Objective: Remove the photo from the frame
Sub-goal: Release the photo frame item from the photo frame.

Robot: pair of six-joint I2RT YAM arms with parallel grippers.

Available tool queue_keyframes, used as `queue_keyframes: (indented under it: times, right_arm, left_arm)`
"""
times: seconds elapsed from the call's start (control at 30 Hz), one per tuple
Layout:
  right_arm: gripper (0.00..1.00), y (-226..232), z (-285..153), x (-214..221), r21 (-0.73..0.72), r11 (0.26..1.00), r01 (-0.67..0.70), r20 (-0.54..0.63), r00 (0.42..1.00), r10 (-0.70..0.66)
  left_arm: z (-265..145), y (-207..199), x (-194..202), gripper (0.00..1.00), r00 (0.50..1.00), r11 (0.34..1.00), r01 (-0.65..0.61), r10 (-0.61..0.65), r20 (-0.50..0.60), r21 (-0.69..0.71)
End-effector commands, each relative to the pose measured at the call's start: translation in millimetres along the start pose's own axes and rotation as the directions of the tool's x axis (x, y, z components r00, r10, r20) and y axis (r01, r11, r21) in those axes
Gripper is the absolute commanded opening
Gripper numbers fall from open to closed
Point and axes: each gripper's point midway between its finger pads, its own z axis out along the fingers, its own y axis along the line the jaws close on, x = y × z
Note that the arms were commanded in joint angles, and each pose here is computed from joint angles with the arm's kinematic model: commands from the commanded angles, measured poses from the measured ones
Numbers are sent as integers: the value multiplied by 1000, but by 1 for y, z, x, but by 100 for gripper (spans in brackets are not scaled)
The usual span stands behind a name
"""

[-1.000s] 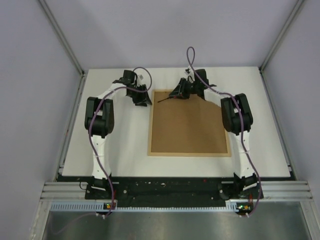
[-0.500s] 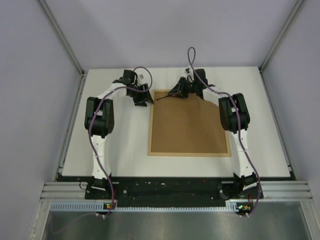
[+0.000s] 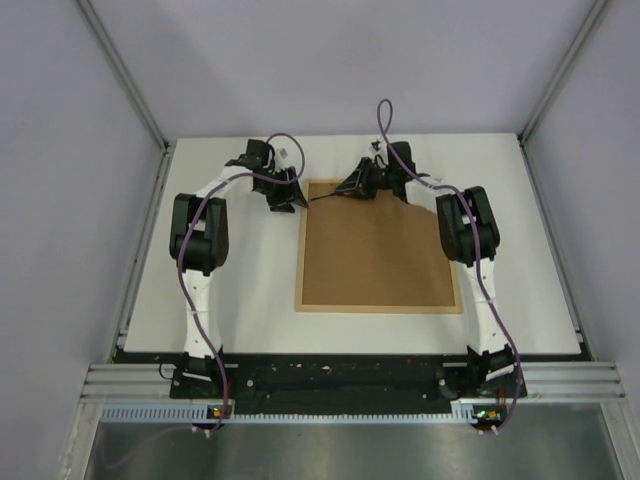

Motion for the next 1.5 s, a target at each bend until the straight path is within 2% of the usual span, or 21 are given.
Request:
queue_keyframes:
  times: [0.0,0.2,0.43,0.7,1.03,1.47]
  right_arm:
    - [0,1,1,4,-19,1000,-6,-12,1000,6]
    - [0,8,-4,8,-30,1000,-3,-18,1000,3]
    - [0,2,-7,9,-17,1000,-13,-16,1000,12]
    - [0,15,-22,-7,-27,1000,-6,22,1000,6]
    - [0,18,-27,-11,-30,999,-17,34,999,18]
    - [0,16,-3,-1,-41,998,-48,-11,999,47]
  left_arm:
    - [6,2,-4,56,1000,1000,-4,4,7,0]
    - [6,3,-4,45,1000,1000,-3,3,8,0]
    - [7,3,-3,43,1000,1000,0,0,5,2]
    - [8,7,-1,36,1000,1000,0,0,-1,-15]
    - [11,10,4,33,1000,1000,12,-13,-17,-15]
    - [12,7,5,31,1000,1000,17,-17,-21,-4]
